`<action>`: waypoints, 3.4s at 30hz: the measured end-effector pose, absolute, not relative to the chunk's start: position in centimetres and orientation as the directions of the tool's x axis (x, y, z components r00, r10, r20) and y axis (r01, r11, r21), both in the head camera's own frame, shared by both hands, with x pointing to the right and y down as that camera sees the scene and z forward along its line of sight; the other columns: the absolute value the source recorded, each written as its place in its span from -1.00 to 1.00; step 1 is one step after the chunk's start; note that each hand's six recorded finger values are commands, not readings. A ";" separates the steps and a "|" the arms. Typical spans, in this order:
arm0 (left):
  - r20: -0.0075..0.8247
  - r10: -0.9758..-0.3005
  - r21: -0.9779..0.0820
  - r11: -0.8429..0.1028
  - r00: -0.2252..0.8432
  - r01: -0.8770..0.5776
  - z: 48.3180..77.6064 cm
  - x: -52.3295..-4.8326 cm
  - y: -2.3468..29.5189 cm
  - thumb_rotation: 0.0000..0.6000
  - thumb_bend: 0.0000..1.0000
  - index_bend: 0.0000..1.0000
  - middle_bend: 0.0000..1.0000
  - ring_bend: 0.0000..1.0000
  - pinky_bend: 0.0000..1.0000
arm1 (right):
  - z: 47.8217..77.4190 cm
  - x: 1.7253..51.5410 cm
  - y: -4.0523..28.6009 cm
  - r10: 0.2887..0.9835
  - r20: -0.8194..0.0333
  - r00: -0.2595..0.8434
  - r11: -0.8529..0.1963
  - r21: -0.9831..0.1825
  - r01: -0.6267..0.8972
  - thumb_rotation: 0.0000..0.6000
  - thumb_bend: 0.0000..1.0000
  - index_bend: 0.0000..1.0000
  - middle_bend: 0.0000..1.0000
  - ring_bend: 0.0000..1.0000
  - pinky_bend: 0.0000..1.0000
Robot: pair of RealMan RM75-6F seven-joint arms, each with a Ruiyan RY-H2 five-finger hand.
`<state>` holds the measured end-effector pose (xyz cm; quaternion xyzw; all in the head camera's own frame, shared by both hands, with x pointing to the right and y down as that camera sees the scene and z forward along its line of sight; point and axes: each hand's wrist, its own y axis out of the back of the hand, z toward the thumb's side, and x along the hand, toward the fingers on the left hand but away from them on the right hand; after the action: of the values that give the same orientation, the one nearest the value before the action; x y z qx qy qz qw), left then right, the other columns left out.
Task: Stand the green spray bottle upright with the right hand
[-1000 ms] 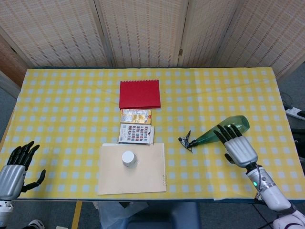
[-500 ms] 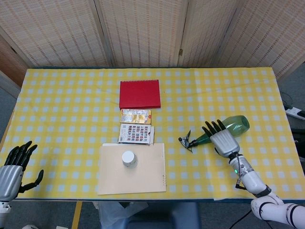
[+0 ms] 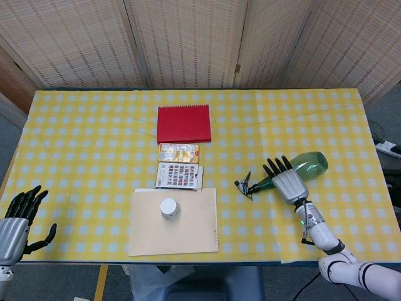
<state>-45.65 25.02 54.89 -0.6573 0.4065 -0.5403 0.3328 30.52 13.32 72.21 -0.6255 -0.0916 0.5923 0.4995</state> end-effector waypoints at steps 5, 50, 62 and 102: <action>0.435 -0.895 -0.879 -0.445 0.094 -0.172 54.8 -45.4 25.1 0.10 -0.03 -1.00 -0.95 -0.96 -1.00 | 72.5 30.3 13.0 0.731 -0.608 0.309 -0.428 -0.762 -0.486 1.00 -0.25 -0.50 -0.36 -0.52 -0.72; 0.448 -0.889 -0.875 -0.458 0.091 -0.161 55.1 -45.3 25.2 0.10 -0.03 -1.00 -0.95 -0.96 -1.00 | 64.2 32.3 9.8 0.900 -0.422 0.108 -0.261 -0.323 0.910 1.00 -0.25 0.22 0.15 0.05 -0.12; 0.451 -0.886 -0.871 -0.462 0.105 -0.163 55.2 -45.2 25.3 0.10 -0.03 -1.00 -0.95 -0.96 -1.00 | 66.8 31.9 12.1 0.871 -0.440 0.217 -0.380 -0.325 0.866 1.00 -0.25 0.07 -0.02 -0.09 -0.22; 0.452 -0.886 -0.873 -0.463 0.106 -0.154 55.3 -44.9 25.3 0.10 -0.04 -1.00 -0.95 -0.96 -1.00 | 61.6 37.0 16.0 0.868 -0.415 0.274 -0.466 -0.486 0.740 1.00 -0.25 -1.00 -0.97 -0.92 -1.00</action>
<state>-44.92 25.33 55.28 -0.6624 0.3924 -0.5413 0.3381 37.00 15.98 61.61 -0.7921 -0.5073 0.3250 0.0983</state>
